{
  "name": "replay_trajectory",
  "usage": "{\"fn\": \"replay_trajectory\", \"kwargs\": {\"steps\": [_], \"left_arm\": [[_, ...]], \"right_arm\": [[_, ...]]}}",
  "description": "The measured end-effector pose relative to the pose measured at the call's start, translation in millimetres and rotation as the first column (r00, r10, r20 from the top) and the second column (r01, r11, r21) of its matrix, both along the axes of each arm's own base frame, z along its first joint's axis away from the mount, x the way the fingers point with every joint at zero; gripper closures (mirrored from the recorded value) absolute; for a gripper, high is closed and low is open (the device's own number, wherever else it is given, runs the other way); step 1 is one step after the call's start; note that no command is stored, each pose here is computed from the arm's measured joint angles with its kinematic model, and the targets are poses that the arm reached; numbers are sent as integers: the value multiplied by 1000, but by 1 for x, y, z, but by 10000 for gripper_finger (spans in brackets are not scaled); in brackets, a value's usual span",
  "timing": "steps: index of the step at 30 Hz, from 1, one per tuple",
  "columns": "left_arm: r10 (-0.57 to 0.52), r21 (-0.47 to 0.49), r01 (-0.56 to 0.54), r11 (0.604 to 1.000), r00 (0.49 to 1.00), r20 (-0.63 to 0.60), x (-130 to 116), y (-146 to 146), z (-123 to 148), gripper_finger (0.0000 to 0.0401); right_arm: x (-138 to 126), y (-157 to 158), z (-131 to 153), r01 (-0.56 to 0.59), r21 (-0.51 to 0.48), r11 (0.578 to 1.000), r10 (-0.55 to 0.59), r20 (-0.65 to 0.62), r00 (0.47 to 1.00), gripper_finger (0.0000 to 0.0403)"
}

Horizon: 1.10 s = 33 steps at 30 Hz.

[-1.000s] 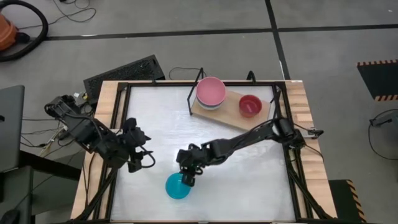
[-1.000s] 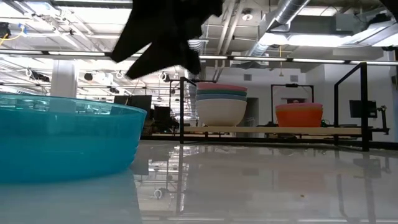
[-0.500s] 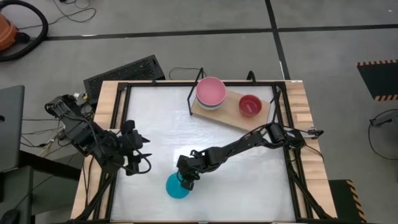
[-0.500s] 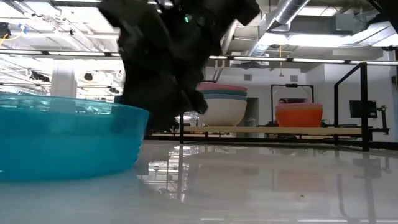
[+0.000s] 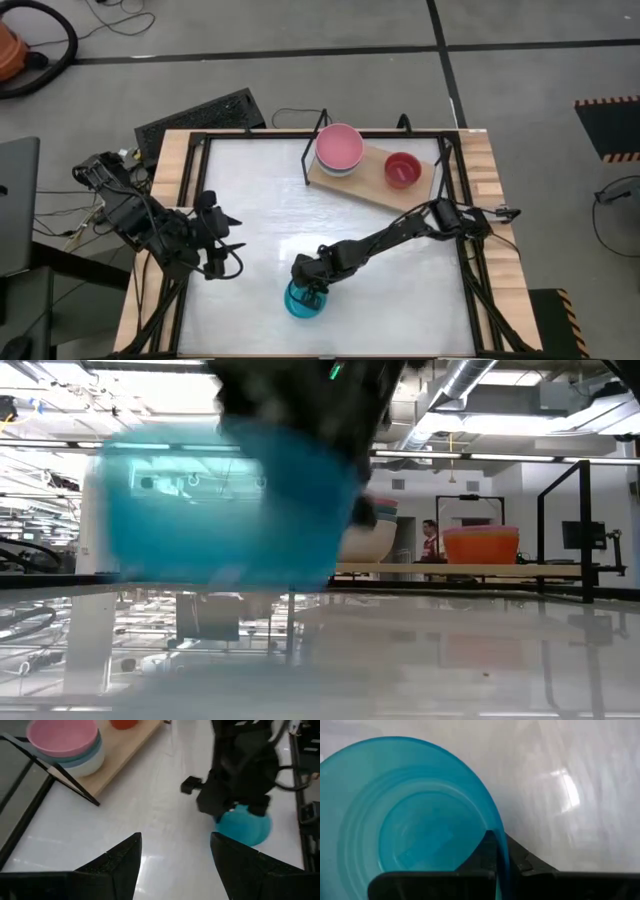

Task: Place and stack bowls onto a shelf
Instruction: Stack the light blue bowl on top of the light pink bowl on the shelf

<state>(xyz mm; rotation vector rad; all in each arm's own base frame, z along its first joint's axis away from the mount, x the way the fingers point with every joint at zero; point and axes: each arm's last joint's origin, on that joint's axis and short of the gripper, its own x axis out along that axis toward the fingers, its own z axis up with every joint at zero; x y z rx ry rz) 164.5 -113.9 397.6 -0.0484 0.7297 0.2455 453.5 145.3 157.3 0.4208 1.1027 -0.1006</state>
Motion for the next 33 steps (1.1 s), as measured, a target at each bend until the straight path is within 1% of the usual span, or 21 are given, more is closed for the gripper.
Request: {"fn": "replay_trajectory", "kwargs": {"steps": [1,3,5,7,9,11,13,15,17,20,22,25,26,27,29,33], "left_arm": [[7,8,-7,1000,1000,7,0,0,0,179],[24,29,-25,999,999,26,1,1,1,179],[42,50,-44,998,998,44,1,2,1,179],[60,73,-65,995,996,63,1,3,2,179],[66,91,-73,993,995,75,3,5,3,179],[75,89,-82,993,994,81,5,7,3,179],[86,78,-94,993,992,94,8,11,5,179],[91,63,-98,993,990,112,12,15,8,179],[87,52,-94,994,987,132,17,20,11,179],[72,29,-78,997,985,156,28,32,17,179],[66,9,-68,998,983,169,35,42,20,179],[71,-7,-71,997,980,188,45,59,24,179],[76,-12,-75,997,978,196,49,65,25,179],[85,-16,-83,996,975,204,51,71,26,179],[102,-21,-100,995,972,214,55,82,27,179],[150,-39,-145,989,965,217,61,100,27,179]], "right_arm": [[-4,-3,9,6,-4,1000,-6,-16,1000,379],[-11,-15,35,14,-13,1000,-15,-26,1000,379],[-19,-33,70,20,-28,999,-20,6,1000,379],[-35,-54,103,23,-65,998,-23,14,1000,379],[-56,-78,139,50,-117,992,-46,37,998,379],[-78,-102,173,83,-170,982,-68,88,994,379],[-107,-128,208,118,-191,974,-91,144,985,379],[-134,-154,234,179,-220,959,-137,193,972,379],[-164,-178,255,257,-257,932,-199,232,952,379],[-201,-212,274,361,-306,881,-287,261,922,379],[-224,-233,281,417,-341,842,-343,258,903,379],[-247,-262,285,466,-395,792,-394,252,884,379],[-253,-272,284,463,-411,785,-399,237,886,379],[-258,-282,282,455,-423,783,-396,225,890,379],[-266,-300,273,433,-421,797,-393,183,901,379],[-287,-339,240,408,-369,835,-406,89,910,379]]}}
